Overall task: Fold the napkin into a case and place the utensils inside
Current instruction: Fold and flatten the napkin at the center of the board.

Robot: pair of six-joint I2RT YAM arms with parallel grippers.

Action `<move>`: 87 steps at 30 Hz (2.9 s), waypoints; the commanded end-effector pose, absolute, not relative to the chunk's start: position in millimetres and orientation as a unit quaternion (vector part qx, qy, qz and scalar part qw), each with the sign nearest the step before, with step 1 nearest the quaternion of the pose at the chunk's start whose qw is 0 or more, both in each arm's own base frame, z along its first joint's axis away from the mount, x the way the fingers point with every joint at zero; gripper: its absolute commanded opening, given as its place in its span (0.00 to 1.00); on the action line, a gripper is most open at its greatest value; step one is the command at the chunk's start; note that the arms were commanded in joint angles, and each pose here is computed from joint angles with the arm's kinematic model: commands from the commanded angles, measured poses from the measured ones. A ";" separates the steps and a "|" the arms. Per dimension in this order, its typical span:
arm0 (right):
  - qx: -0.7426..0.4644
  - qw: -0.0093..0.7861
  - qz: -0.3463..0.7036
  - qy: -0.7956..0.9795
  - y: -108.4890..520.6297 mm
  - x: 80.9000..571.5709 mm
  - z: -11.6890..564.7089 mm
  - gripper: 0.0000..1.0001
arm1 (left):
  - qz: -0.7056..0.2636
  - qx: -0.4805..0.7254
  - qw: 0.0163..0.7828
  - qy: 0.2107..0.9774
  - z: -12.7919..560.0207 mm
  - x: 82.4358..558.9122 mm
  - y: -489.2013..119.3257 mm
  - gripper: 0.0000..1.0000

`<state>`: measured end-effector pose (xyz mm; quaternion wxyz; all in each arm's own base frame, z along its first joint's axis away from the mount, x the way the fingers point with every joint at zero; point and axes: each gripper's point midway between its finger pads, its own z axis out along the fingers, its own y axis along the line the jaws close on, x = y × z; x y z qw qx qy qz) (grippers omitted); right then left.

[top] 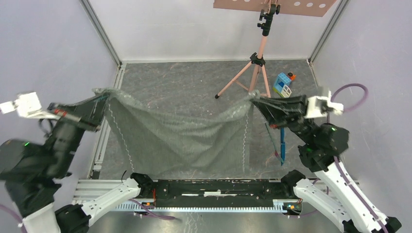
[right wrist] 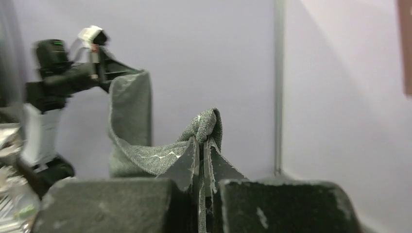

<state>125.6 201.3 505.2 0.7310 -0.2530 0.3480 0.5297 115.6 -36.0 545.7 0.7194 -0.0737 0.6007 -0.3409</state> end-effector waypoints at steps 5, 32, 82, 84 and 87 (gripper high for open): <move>-0.018 0.697 0.281 0.659 175.7 305.3 360.7 0.00 | 0.017 -0.156 0.667 0.728 442.3 252.8 -39.4 0.02; -0.100 0.559 0.199 0.799 202.7 378.2 193.9 0.01 | -0.043 -0.184 0.338 0.922 172.1 417.5 -45.2 0.02; -0.146 0.337 0.396 0.842 255.6 146.6 70.5 0.00 | 0.217 -0.214 0.107 0.946 57.2 237.2 36.9 0.02; -0.147 0.333 0.398 0.842 256.9 144.3 69.4 0.00 | 0.223 -0.214 0.103 0.946 56.6 237.1 38.2 0.02; -0.151 0.329 0.398 0.843 258.7 140.8 67.2 0.01 | 0.234 -0.216 0.098 0.943 55.3 235.3 41.3 0.02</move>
